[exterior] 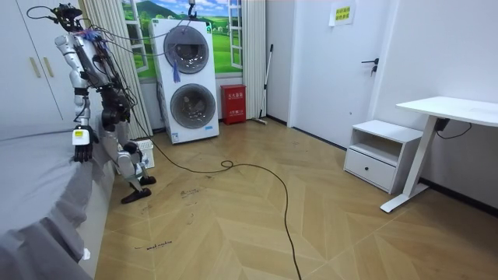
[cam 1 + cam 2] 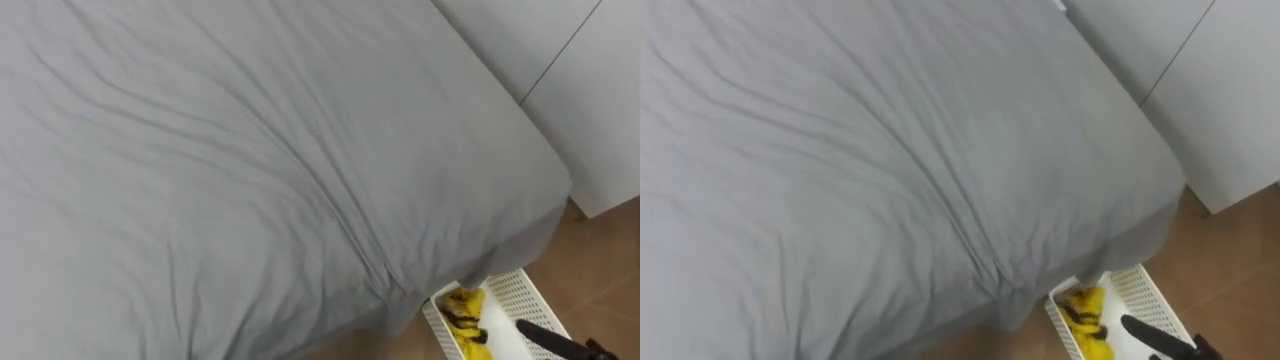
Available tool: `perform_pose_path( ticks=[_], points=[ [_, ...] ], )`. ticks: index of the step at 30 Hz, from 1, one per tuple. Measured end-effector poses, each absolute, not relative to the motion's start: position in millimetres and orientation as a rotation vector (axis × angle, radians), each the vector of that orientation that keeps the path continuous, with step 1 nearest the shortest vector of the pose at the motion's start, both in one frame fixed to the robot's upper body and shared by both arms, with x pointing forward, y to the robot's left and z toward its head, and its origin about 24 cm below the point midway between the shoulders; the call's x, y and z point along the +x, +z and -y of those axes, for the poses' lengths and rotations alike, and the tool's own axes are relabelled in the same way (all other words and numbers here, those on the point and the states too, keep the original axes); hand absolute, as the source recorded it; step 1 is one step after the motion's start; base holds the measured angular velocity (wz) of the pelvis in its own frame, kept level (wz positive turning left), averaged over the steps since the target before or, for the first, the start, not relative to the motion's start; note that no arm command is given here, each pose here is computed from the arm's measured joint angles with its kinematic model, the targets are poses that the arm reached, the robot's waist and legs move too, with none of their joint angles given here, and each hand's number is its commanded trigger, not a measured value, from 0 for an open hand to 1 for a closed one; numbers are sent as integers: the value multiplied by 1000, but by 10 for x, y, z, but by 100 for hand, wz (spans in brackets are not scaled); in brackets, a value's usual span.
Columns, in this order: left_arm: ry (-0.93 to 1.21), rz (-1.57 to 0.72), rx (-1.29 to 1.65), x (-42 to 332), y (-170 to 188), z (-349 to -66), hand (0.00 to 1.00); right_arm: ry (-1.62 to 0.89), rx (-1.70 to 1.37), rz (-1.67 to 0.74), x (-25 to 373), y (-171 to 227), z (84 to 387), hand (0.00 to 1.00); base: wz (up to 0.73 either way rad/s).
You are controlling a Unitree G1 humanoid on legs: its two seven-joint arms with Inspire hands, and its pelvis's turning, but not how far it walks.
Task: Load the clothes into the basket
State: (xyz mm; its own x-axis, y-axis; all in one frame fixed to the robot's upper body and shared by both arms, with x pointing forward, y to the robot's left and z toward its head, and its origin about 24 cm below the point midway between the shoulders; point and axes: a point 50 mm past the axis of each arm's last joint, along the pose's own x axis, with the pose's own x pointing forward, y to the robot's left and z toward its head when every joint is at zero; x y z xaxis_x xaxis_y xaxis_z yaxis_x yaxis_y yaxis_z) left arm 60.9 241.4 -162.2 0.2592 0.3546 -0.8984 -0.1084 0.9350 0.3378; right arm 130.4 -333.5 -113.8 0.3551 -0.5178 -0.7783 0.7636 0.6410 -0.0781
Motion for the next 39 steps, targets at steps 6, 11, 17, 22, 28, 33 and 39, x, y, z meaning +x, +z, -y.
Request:
perform_pose_path(
  ticks=[6, 11, 17, 22, 28, 33, 39],
  points=[
    [318, -1273, 226, 609, -1622, -2418, 0, -865, 311, -873, 1296, -1128, 3358, 0, 0],
    [314, -1268, 225, 634, -1621, -2410, 0, -886, 302, -847, 1366, -1086, 3384, 0, 0],
    [307, -1266, 218, 646, -1621, -2404, 0, -872, 302, -786, 1535, -991, 3418, 0, -2],
    [309, -1266, 219, 627, -1620, -2414, 0, -859, 316, -665, 1690, -856, 3461, 0, 0],
    [331, -1232, 217, 564, -1602, -2442, 0, -732, 301, -611, 1684, -890, 3205, 0, 7],
    [326, -1211, 269, 590, -1606, -2370, 0, -572, 261, -644, 1661, -992, 2803, 0, 35],
    [327, -1196, 312, 615, -1605, -2313, 0, -309, 159, -773, 1645, -1191, 2339, 0, 29]
  ],
)
